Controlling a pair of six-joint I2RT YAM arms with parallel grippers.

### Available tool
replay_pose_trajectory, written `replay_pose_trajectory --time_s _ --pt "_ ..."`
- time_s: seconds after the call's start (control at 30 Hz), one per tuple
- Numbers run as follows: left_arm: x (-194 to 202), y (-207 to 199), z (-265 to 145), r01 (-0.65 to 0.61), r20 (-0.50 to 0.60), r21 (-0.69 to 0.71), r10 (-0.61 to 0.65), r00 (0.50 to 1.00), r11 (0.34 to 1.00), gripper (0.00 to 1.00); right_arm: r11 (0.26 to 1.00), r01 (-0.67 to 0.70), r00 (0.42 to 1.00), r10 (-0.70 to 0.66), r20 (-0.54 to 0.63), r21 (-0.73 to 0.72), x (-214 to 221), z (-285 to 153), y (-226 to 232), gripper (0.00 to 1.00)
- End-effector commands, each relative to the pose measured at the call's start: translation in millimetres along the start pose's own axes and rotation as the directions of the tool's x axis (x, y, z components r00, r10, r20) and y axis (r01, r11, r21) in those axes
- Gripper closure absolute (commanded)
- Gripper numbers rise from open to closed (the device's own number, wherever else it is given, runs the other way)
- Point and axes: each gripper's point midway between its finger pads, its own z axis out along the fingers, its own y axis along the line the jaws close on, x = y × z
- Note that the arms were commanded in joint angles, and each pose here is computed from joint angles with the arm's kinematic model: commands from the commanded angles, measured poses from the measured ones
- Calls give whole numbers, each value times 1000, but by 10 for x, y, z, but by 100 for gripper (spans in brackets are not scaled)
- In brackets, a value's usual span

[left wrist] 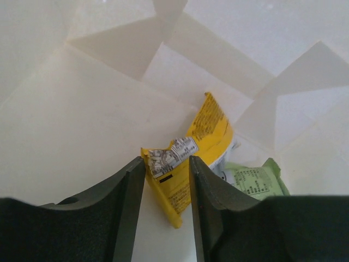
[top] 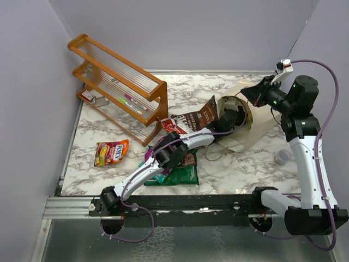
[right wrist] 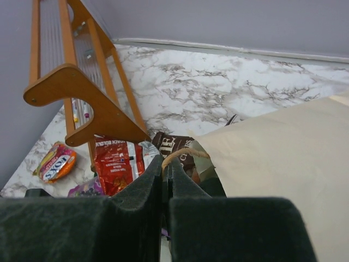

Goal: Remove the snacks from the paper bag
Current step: Take out the snack from the paper bag.

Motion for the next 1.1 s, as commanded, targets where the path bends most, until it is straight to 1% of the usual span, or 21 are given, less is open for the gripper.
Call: replay_pose_trajectory --time_s 0.0,0.1,0.2,0.3,0.37,0.47,0.53,0.6,0.7,0.77,0.83,0.9,0.93,1.07 --pt "262 192 23 91 -25 -74 -93 995 993 57 999 31 998 -29 51 -33 -232 -97 156 99" --pt "264 210 -7 82 -22 -110 -85 996 991 51 999 30 998 -28 51 -34 -228 -101 160 99" --pt "275 191 -31 80 -35 -116 -84 996 990 51 999 29 998 -27 51 -38 -231 -98 166 99" --pt "338 100 -16 94 -56 -71 -98 994 993 51 999 28 998 -25 55 -44 -242 -102 180 99" --pt "394 58 -10 100 -74 -46 -103 992 994 58 999 27 998 -25 56 -45 -239 -106 184 99" --pt "298 -56 -2 89 -56 13 -88 995 996 74 999 33 998 -31 59 -32 -237 -123 170 99" --pt "95 -189 -15 64 -22 74 -62 998 995 81 999 37 998 -36 56 -16 -217 -126 137 99" --pt "-178 -329 -54 11 21 111 -13 1000 994 87 999 39 998 -40 54 6 -194 -122 91 99" --pt "-514 -470 -166 -63 68 154 53 996 986 94 999 41 998 -42 51 29 -152 -112 31 99" --pt "-704 -564 -275 -85 91 189 69 993 978 97 998 39 998 -41 50 43 -122 -99 -10 99" --pt "-833 -615 -389 -117 102 197 98 990 973 100 998 38 998 -41 49 59 -98 -92 -50 99" --pt "-898 -629 -504 -120 99 200 101 990 972 100 996 39 998 -43 51 85 -94 -90 -101 99" --pt "-994 -678 -579 -119 113 211 97 989 970 100 994 40 998 -45 51 99 -96 -91 -127 99" --pt "-1055 -713 -847 -128 102 240 106 989 962 100 990 43 997 -50 51 137 -94 -100 -196 99"
